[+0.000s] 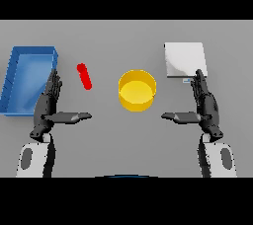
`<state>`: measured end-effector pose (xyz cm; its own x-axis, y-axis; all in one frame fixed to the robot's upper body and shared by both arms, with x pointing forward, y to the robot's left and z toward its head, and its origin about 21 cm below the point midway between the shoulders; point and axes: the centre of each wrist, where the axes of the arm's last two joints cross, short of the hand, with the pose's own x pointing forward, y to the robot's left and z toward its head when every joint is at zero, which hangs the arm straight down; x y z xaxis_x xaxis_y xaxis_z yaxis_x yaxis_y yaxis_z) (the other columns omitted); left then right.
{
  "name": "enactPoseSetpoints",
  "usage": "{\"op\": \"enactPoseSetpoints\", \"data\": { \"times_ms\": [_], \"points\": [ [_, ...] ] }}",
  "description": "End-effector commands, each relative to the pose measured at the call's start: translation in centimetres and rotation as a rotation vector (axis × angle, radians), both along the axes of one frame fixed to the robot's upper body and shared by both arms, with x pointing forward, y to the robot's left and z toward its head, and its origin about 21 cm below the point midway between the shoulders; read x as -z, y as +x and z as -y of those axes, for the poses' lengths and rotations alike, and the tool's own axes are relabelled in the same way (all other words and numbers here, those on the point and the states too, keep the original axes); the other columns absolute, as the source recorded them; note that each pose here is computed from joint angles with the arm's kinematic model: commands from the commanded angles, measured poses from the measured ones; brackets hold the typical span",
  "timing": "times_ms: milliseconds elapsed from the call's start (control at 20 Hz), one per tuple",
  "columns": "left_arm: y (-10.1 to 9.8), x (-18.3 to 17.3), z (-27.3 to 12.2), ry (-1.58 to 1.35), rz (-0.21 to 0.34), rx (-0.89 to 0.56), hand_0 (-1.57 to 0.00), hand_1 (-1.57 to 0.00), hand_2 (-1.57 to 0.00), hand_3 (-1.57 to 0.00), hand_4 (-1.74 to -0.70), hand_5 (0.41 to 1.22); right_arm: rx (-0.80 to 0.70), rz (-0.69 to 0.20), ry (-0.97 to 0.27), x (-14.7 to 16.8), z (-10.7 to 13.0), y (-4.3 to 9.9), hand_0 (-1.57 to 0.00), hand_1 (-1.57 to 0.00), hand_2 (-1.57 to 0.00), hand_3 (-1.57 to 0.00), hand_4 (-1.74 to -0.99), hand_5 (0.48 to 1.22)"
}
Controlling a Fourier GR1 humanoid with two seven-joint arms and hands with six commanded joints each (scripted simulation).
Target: Pick up the red beaker and tilt it to pour out 1 green nut into yellow bowl. Pick up the yellow bowl and place it on the metallic measuring scale.
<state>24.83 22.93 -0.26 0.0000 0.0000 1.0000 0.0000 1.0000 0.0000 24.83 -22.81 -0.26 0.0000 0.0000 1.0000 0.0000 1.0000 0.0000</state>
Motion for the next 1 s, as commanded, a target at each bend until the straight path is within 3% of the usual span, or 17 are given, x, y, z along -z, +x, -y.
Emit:
{"op": "enactPoseSetpoints", "data": {
  "times_ms": [0, 250, 350, 550, 750, 950],
  "points": [
    [-0.1, 0.0, 0.1, -0.001, 0.002, 0.0, 0.0, 0.0, 0.0, 0.0, -1.2, 0.677, 0.001, 0.0, 0.0, 0.0, 0.0, 0.0, 0.0, 0.0, 0.0, 0.0, -1.177, 0.572],
    [-0.9, 0.0, 0.2, 0.004, 0.01, -0.002, 0.0, 0.0, 0.0, 0.0, -1.2, 0.677, 0.007, -0.001, 0.001, 0.0, 0.6, 0.2, 0.0, 0.0, 0.0, 0.0, -1.177, 0.572],
    [-2.4, -0.6, 0.4, 0.096, 0.062, 0.064, 0.0, 0.0, 0.0, 0.0, -1.2, 0.677, -0.024, 0.061, -0.185, -0.7, 1.1, -0.6, 0.0, 0.0, 0.0, 0.0, -1.178, 0.573],
    [-2.9, -1.5, 0.6, 0.144, 0.027, 0.085, 0.0, 0.0, 0.0, 0.0, -1.2, 0.668, -0.053, 0.049, -0.248, -0.7, 1.0, -1.0, 0.0, 0.0, 0.0, 0.0, -1.194, 0.583],
    [-3.3, -1.7, 0.6, 0.166, 0.021, 0.083, 0.0, 0.0, 0.0, 0.0, -1.17, 0.653, -0.068, 0.084, -0.193, -1.3, 1.2, -1.1, 0.0, 0.0, 0.0, 0.0, -1.244, 0.597],
    [-1.9, -0.8, 1.2, 0.157, -0.032, 0.091, 0.0, 0.0, 0.0, 0.0, -1.19, 0.658, -0.095, 0.092, -0.179, -1.2, 1.5, -1.2, 0.0, 0.0, 0.0, 0.0, -1.291, 0.621]
  ]
}}
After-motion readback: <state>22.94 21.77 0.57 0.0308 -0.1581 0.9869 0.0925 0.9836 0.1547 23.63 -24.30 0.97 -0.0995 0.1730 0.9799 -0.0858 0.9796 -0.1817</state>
